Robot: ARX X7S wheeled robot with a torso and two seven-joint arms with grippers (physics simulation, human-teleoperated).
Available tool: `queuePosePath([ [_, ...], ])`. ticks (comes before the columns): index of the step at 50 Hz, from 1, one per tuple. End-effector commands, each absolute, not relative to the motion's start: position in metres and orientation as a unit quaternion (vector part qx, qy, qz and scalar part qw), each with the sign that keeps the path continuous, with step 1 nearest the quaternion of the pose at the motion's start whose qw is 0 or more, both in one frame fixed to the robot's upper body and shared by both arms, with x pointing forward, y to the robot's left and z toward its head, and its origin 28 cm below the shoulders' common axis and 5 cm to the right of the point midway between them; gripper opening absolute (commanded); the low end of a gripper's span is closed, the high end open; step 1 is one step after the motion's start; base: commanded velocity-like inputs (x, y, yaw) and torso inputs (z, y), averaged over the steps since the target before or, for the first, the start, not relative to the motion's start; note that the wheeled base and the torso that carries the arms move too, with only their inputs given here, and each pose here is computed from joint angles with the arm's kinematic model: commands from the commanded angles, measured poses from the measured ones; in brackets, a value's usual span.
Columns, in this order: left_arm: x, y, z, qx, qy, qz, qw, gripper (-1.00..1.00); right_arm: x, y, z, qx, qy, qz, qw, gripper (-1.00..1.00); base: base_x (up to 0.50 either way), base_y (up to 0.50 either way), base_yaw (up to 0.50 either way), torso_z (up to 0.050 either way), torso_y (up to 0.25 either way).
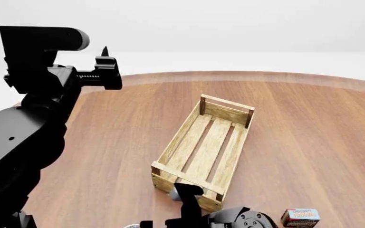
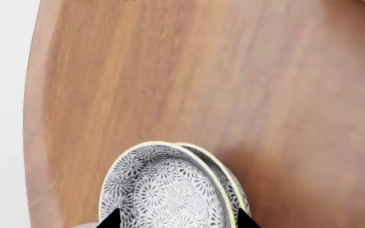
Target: Stack the right bowl on the left bowl and place them in the tray.
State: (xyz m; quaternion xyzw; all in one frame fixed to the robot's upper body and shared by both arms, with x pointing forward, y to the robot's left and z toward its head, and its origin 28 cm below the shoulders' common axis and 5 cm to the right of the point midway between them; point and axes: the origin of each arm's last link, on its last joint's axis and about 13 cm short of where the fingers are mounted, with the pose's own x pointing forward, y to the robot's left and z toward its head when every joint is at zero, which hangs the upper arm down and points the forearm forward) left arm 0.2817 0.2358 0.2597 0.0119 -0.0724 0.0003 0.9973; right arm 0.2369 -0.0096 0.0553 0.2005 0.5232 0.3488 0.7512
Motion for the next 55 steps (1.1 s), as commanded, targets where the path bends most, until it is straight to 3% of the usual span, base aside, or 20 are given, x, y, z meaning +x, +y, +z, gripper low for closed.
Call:
queuePosePath([
  [1,0.282,0.235,0.258,0.013,-0.070,0.000,0.997,1.00,0.237,-0.009,0.057,0.200,0.510,0.358,0.756,1.00,0.00,0.00,0.00,0.000,0.000],
  [5,0.282,0.235,0.258,0.013,-0.071,-0.001,0.997,1.00,0.239,-0.010,0.058,0.195,0.497,0.348,0.771,1.00,0.00,0.00,0.00,0.000,0.000],
  [9,0.283,0.235,0.258,0.013,-0.070,0.000,0.997,1.00,0.241,-0.010,0.059,0.169,0.463,0.322,0.809,1.00,0.00,0.00,0.00,0.000,0.000],
  [17,0.283,0.235,0.258,0.013,-0.070,-0.001,0.997,1.00,0.244,-0.012,0.060,0.181,0.466,0.301,0.812,1.00,0.00,0.00,0.00,0.000,0.000],
  [55,0.283,0.236,0.258,0.011,-0.070,0.000,0.997,1.00,0.247,-0.014,0.024,0.208,0.544,0.307,0.753,1.00,0.00,0.00,0.00,0.000,0.000],
])
